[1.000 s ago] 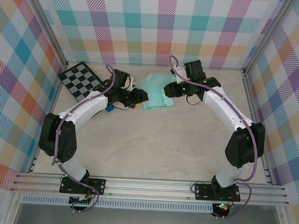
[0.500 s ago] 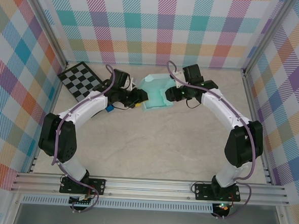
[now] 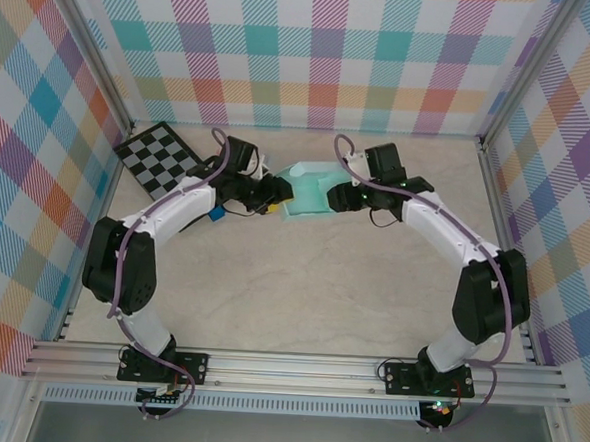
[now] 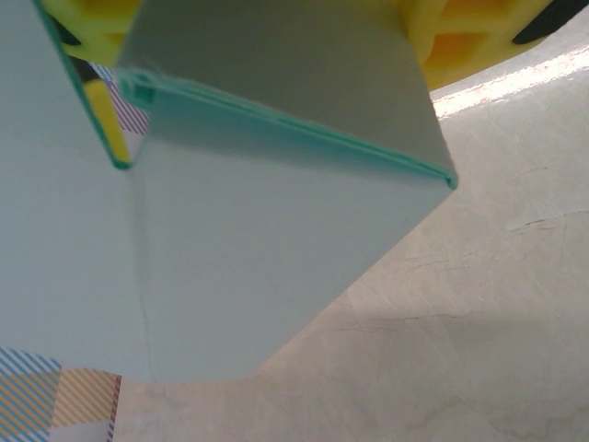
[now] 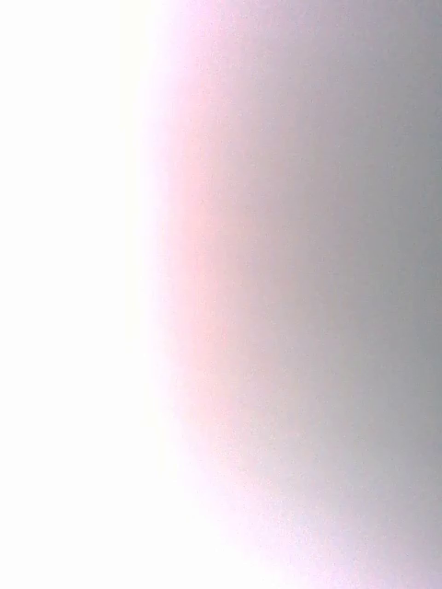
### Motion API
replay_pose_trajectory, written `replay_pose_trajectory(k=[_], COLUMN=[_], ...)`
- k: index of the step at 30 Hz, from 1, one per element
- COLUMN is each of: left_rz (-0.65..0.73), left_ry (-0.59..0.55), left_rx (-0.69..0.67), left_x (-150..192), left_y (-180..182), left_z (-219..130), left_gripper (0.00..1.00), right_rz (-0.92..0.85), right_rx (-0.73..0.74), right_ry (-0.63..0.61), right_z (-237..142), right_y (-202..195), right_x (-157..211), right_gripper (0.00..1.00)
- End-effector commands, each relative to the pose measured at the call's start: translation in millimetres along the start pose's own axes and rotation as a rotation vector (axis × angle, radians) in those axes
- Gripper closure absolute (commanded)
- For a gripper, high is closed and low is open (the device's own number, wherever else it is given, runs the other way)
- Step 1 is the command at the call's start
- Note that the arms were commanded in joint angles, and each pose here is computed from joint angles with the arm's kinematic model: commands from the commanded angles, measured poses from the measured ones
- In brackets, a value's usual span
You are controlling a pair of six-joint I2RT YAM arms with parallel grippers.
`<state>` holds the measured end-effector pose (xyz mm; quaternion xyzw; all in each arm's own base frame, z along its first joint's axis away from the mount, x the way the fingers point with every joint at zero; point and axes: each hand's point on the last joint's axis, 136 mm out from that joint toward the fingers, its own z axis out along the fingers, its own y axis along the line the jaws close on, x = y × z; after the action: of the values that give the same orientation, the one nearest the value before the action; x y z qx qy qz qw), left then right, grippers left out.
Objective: Fold the paper box
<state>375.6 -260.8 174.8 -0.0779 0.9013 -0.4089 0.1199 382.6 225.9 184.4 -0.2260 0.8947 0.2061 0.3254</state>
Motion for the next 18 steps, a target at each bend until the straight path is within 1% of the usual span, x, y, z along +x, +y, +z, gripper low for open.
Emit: replay_pose_trajectory(k=[1, 3, 7, 8, 9, 10, 11, 13, 15, 18], left_rz=[0.006, -0.001, -0.004, -0.005, -0.001, -0.002, 0.001, 0.007, 0.015, 0.026], left_ry=[0.019, 0.026, 0.023, 0.023, 0.023, 0.022, 0.021, 0.022, 0.022, 0.019], left_rx=[0.037, 0.041, 0.054, 0.057, 0.063, 0.067, 0.07, 0.079, 0.088, 0.089], left_x=[-3, -3, -6, -7, -7, -7, -8, -8, -7, -6], left_y=[-11, -12, -17, -18, -21, -22, -24, -28, -31, -32], left_z=[-2, -1, -4, -5, -6, -8, -9, -12, -14, -15], left_gripper=[0.63, 0.63, 0.63, 0.63, 0.63, 0.63, 0.63, 0.63, 0.63, 0.63], right_rz=[-0.028, -0.047, -0.114, -0.124, -0.123, -0.162, -0.172, -0.181, -0.18, -0.172], right_rx=[-0.045, -0.064, -0.187, -0.215, -0.249, -0.278, -0.291, -0.267, -0.204, -0.1], right_ry=[-0.124, -0.132, -0.11, -0.085, -0.057, -0.033, -0.01, 0.017, 0.024, 0.065], right_z=[-25, -31, -34, -32, -30, -29, -26, -19, -14, -6], right_y=[14, 19, 40, 44, 49, 53, 56, 51, 40, 20], right_x=[-21, -19, 1, 8, 13, 18, 22, 25, 22, 17], right_gripper=[0.41, 0.41, 0.43, 0.45, 0.48, 0.53, 0.56, 0.59, 0.59, 0.57])
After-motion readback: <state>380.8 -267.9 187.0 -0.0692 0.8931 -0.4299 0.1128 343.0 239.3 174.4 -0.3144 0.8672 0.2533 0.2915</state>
